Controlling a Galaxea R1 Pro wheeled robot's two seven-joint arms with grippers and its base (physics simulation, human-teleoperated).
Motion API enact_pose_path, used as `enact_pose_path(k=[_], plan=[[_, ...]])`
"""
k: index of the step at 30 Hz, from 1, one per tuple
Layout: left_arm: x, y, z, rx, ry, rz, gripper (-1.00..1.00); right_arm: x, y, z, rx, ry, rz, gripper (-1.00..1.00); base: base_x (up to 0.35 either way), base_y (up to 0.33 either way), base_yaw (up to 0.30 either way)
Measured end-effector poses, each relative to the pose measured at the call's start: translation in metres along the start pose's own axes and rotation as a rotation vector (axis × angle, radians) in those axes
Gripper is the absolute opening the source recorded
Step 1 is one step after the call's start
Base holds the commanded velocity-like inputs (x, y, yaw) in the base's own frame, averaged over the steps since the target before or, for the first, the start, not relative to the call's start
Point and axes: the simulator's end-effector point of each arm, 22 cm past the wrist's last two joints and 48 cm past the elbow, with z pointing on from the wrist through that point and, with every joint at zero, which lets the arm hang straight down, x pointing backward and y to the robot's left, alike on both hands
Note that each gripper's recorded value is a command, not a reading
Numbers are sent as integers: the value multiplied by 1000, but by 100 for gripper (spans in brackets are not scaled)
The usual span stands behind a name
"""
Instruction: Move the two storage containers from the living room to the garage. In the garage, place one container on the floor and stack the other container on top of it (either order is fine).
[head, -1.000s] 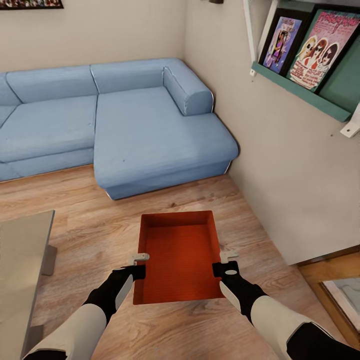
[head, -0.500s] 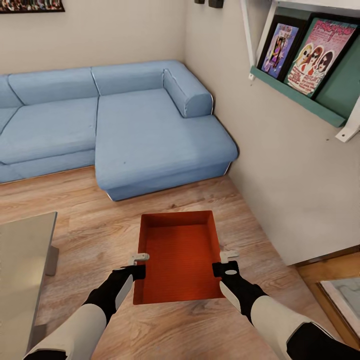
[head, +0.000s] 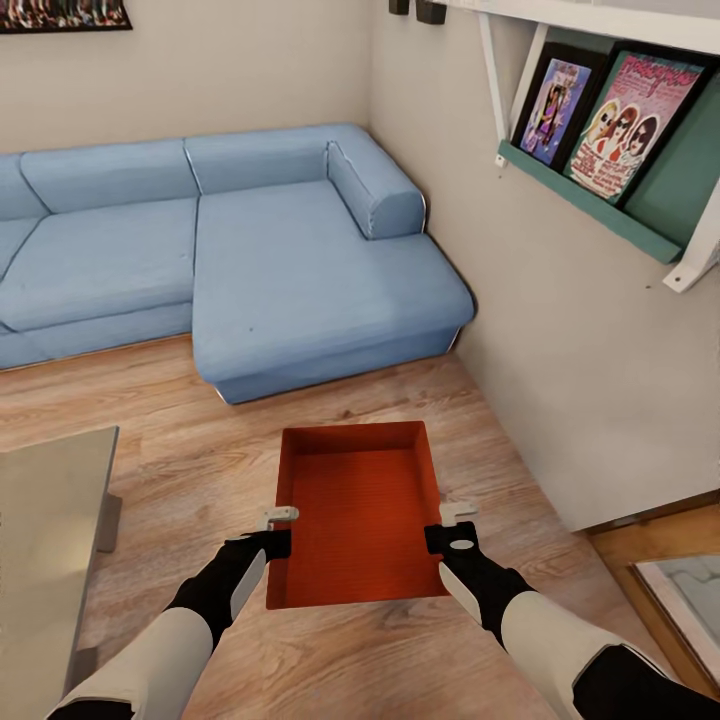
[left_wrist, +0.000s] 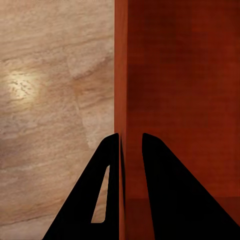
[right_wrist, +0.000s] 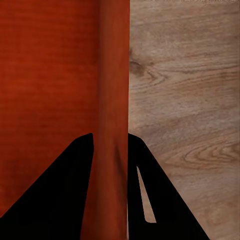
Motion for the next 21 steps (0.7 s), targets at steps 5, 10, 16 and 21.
enact_pose_path(k=[5, 10, 16, 21], plan=[[-2, 0, -7, 0, 0, 0, -100, -3, -1, -7, 0, 0, 0, -100, 0, 0, 0], [-4, -1, -14, 0, -1, 1, -100, -5, -2, -13, 1, -1, 0, -100, 0, 0, 0], [-5, -1, -22, 1, -1, 0, -100, -9, -4, -21, -1, -2, 0, -100, 0, 0, 0], [-6, -1, -28, 1, -1, -1, -100, -11, -5, -27, -1, -2, 0, -100, 0, 0, 0]])
